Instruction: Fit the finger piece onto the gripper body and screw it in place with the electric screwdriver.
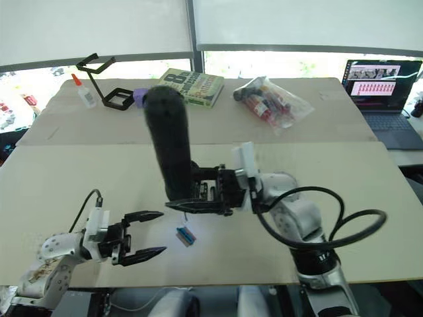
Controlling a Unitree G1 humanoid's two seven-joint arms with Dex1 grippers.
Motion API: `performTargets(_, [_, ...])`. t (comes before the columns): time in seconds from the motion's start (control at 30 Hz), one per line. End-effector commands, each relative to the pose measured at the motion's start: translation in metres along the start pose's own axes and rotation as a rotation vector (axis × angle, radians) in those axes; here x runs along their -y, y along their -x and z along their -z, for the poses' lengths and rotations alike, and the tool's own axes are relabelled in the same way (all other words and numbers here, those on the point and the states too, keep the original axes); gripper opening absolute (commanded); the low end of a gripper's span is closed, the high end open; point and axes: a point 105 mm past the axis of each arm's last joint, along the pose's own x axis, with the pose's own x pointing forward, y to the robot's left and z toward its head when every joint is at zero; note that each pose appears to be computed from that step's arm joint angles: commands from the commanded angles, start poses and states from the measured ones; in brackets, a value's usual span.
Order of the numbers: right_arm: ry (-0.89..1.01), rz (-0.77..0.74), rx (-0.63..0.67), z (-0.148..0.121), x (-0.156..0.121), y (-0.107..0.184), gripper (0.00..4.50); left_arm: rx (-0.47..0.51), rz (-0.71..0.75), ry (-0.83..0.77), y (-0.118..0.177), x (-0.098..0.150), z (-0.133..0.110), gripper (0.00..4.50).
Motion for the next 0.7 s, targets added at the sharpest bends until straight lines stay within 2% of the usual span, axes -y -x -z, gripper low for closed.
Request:
performTargets(0.03, [0.068, 0.022, 0.044, -0.03, -0.004, 0.01, 1.92, 0.067, 0.026, -0.063, -0.004, 0.006, -0.024, 4.46])
performTargets(0.27, [0.108, 0.154, 0.02, -0.059, 0.003, 0.036, 1.92, 0.164, 0.013, -0.109, -0.015, 0.01, -0.054, 4.46])
performTargets(0.4, [0.138, 0.189, 0.016, -0.074, 0.009, 0.041, 1.92, 0.215, -0.055, -0.122, -0.017, -0.003, -0.067, 4.46])
performTargets(0.6, [0.15, 0.164, 0.083, -0.094, 0.021, 0.025, 1.92, 0.19, -0.198, -0.124, -0.007, -0.032, -0.063, 4.46])
performTargets(0.7, [0.136, 0.122, 0.127, -0.099, 0.023, 0.01, 1.92, 0.152, -0.279, -0.109, 0.005, -0.043, -0.053, 4.46])
